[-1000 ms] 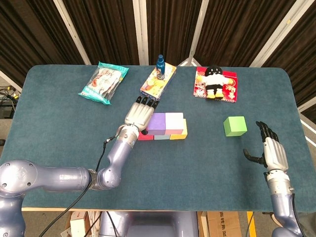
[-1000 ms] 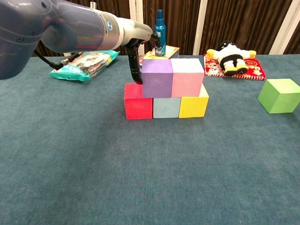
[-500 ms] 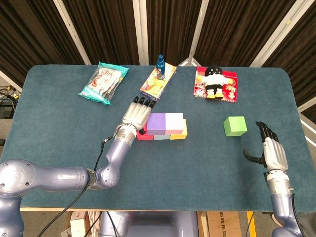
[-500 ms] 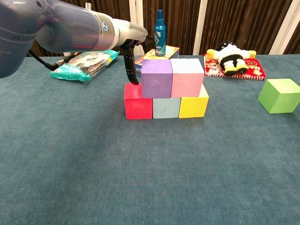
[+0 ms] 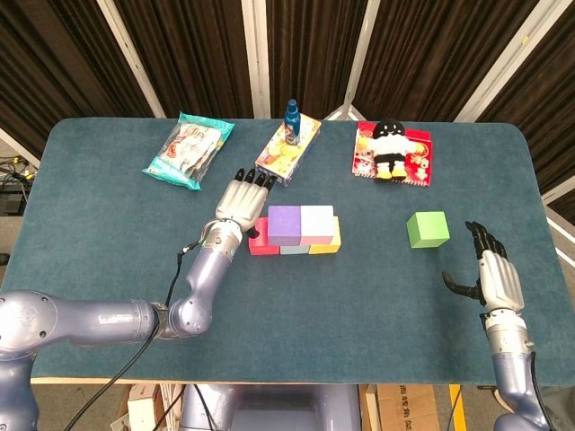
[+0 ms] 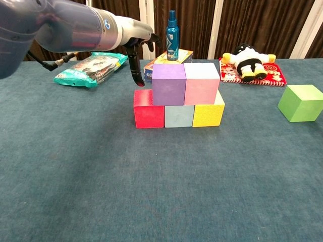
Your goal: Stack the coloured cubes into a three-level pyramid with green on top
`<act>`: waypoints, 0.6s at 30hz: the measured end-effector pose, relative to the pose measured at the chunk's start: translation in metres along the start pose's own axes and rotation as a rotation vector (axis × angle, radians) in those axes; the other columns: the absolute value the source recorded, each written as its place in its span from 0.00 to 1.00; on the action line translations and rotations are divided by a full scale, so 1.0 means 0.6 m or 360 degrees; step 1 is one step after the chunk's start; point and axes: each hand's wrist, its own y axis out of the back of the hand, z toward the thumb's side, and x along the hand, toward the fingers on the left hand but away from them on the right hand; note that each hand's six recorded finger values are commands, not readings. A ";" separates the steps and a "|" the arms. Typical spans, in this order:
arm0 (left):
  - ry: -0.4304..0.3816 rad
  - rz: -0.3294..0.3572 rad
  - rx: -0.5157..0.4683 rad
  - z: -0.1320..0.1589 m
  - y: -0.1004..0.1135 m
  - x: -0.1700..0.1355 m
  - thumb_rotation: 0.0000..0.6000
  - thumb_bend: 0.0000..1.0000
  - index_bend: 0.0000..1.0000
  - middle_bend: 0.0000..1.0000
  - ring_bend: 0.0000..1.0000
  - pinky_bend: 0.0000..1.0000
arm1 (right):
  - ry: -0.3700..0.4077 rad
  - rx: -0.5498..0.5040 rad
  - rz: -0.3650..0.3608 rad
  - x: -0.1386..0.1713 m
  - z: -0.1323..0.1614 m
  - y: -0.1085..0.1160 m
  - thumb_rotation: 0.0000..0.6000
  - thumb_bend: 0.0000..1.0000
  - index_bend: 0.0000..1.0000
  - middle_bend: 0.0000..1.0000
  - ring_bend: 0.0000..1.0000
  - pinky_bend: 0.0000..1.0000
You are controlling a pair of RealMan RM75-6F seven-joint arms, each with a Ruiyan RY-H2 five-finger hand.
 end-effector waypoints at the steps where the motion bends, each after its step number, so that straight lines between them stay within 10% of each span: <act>1: -0.0001 0.0002 -0.0004 0.002 -0.001 0.001 1.00 0.20 0.00 0.07 0.00 0.05 | 0.0000 -0.0001 0.0001 0.000 0.000 0.000 1.00 0.34 0.00 0.00 0.00 0.00; 18: -0.0004 0.0016 -0.0079 -0.040 0.041 -0.032 1.00 0.20 0.00 0.06 0.00 0.05 | 0.0006 0.0008 0.0007 0.001 0.000 0.000 1.00 0.34 0.00 0.00 0.00 0.00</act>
